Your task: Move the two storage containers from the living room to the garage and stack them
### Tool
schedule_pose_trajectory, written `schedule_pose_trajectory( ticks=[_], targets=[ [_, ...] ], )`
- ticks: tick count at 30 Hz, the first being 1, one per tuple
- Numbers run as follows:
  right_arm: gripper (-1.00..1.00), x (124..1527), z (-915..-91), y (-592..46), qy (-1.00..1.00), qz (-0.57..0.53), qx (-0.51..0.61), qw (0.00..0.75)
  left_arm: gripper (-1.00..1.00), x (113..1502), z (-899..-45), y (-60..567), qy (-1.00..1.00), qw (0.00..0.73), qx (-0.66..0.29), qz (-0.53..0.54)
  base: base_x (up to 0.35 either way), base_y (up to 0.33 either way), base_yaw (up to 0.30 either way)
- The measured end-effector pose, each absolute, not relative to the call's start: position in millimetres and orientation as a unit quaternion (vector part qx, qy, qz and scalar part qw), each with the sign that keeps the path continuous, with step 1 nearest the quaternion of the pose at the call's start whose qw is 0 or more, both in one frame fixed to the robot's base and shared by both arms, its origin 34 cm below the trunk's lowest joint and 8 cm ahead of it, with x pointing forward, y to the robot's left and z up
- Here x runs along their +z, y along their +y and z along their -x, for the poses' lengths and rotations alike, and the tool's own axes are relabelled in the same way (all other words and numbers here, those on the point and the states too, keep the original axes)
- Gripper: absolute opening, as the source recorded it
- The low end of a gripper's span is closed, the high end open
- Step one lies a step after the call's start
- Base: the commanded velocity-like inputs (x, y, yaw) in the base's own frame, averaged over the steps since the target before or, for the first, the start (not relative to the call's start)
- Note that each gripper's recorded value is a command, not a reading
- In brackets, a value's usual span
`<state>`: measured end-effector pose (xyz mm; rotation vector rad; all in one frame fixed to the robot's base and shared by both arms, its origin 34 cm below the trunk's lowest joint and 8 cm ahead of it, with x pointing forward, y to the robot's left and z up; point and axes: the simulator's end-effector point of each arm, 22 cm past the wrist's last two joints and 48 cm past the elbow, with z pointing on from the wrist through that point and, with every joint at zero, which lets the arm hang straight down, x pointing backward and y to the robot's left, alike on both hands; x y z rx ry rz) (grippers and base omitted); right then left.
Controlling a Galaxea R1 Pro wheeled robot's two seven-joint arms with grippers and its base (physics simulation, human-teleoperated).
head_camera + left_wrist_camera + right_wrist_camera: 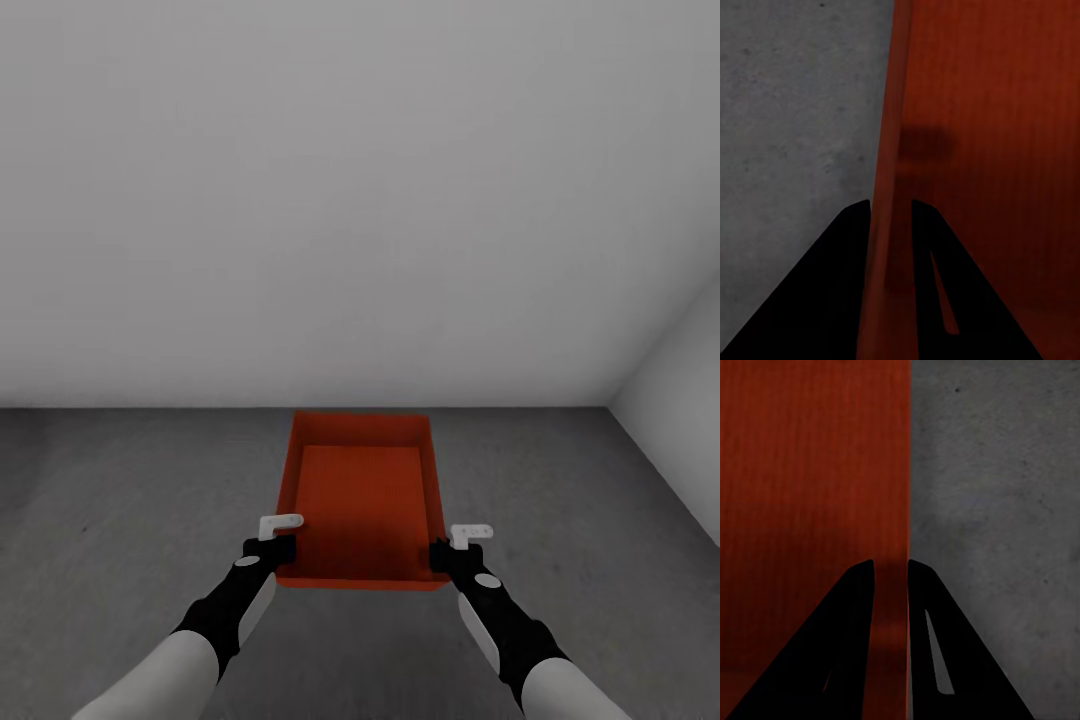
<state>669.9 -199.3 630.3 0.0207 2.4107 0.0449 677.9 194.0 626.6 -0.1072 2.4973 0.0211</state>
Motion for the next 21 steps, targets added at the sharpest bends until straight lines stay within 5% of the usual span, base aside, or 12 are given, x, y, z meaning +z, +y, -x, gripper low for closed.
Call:
schedule_pose_trajectory(
  ticks=[21],
  targets=[
    [-1.00,612,-659,-200,0.940,-0.010,0.018,0.341,-1.00,608,-668,194,0.953,0.299,0.009,0.040,0.000,0.000,0.000]
  ],
)
